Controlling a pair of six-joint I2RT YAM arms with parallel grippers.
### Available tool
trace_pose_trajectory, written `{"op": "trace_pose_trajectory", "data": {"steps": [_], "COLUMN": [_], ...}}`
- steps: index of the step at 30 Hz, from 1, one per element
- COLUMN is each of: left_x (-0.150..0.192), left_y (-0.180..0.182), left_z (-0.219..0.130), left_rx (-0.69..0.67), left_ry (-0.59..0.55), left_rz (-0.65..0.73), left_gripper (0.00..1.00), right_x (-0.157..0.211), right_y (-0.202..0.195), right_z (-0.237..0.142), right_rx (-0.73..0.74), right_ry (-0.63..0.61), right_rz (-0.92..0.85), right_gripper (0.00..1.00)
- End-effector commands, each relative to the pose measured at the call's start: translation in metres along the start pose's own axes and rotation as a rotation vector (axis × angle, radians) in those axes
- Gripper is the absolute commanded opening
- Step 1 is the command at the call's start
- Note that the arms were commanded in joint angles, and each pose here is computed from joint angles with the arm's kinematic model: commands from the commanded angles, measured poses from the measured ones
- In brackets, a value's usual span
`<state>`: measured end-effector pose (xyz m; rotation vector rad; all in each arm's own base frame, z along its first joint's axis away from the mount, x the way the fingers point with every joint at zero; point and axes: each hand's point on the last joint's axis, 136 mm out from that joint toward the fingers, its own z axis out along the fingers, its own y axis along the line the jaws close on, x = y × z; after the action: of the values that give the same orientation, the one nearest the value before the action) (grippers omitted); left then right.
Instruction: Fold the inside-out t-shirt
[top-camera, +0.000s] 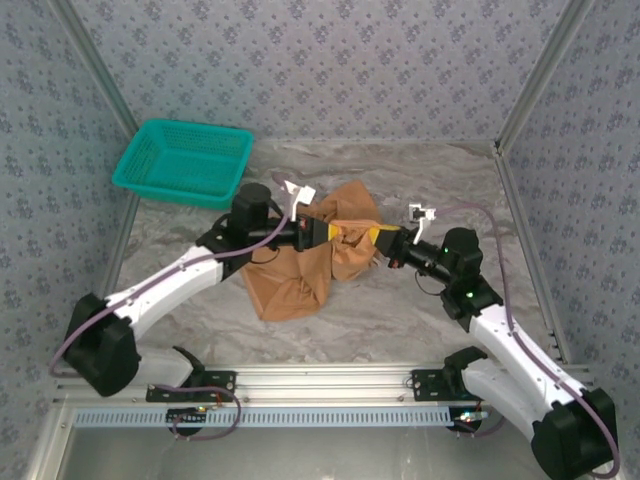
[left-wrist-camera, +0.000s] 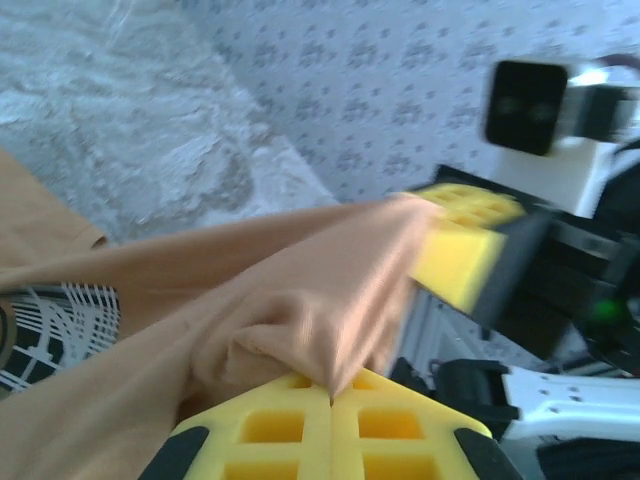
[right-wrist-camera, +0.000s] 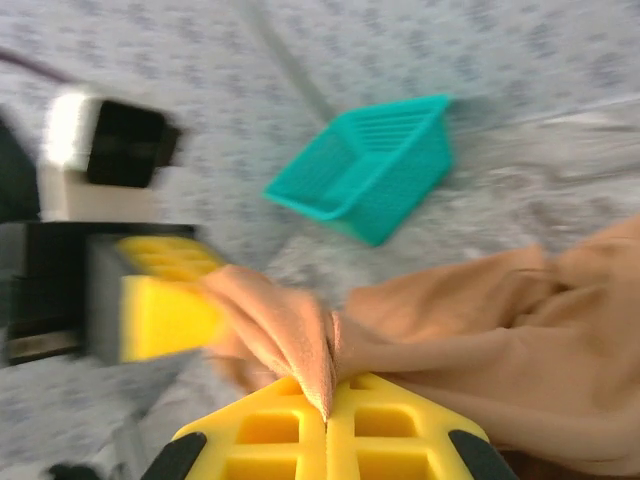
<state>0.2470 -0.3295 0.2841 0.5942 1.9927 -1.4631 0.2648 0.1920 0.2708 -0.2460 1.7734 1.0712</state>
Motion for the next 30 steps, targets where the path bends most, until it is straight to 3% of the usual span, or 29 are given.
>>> {"op": "trace_pose_trajectory", "data": {"steps": [1,4,9,11,15,19,24,30], "left_x": [-0.009,-0.008,-0.007,-0.008,-0.013,-0.012,-0.013,-0.013], "left_y": [-0.058,-0.067,-0.058,-0.053,-0.046,-0.043,-0.046,-0.047], "left_z": [-0.026,-0.028,-0.020,-0.017,-0.014,-0.012,-0.014,-0.015], "left_rx": [0.199,0.255,0.249,0.233,0.207,0.202,0.204,0.199], "left_ry": [-0.022,0.002,0.015,0.009,-0.012,-0.008,-0.011,-0.012], "left_rz": [0.084,0.042,-0.013,-0.023,-0.049,-0.058,-0.048,-0.042], "left_gripper": [0.00,0.00,0.00,0.00,0.00,0.00,0.00,0.00], "right_x": [-0.005,0.003,0.024,0.026,0.022,0.028,0.039,0.041], "right_y": [-0.042,-0.047,-0.057,-0.046,-0.001,0.043,0.043,0.038], "right_z": [-0.012,-0.002,0.001,-0.003,-0.019,-0.017,0.004,0.020], "right_rx": [0.305,0.357,0.530,0.501,0.285,0.032,-0.019,-0.023], "right_ry": [0.024,0.097,0.340,0.358,0.284,0.217,0.266,0.274], "right_rz": [-0.127,-0.179,-0.278,-0.330,-0.426,-0.433,-0.406,-0.403], "right_gripper": [0.00,0.00,0.18,0.24,0.35,0.31,0.29,0.35]}}
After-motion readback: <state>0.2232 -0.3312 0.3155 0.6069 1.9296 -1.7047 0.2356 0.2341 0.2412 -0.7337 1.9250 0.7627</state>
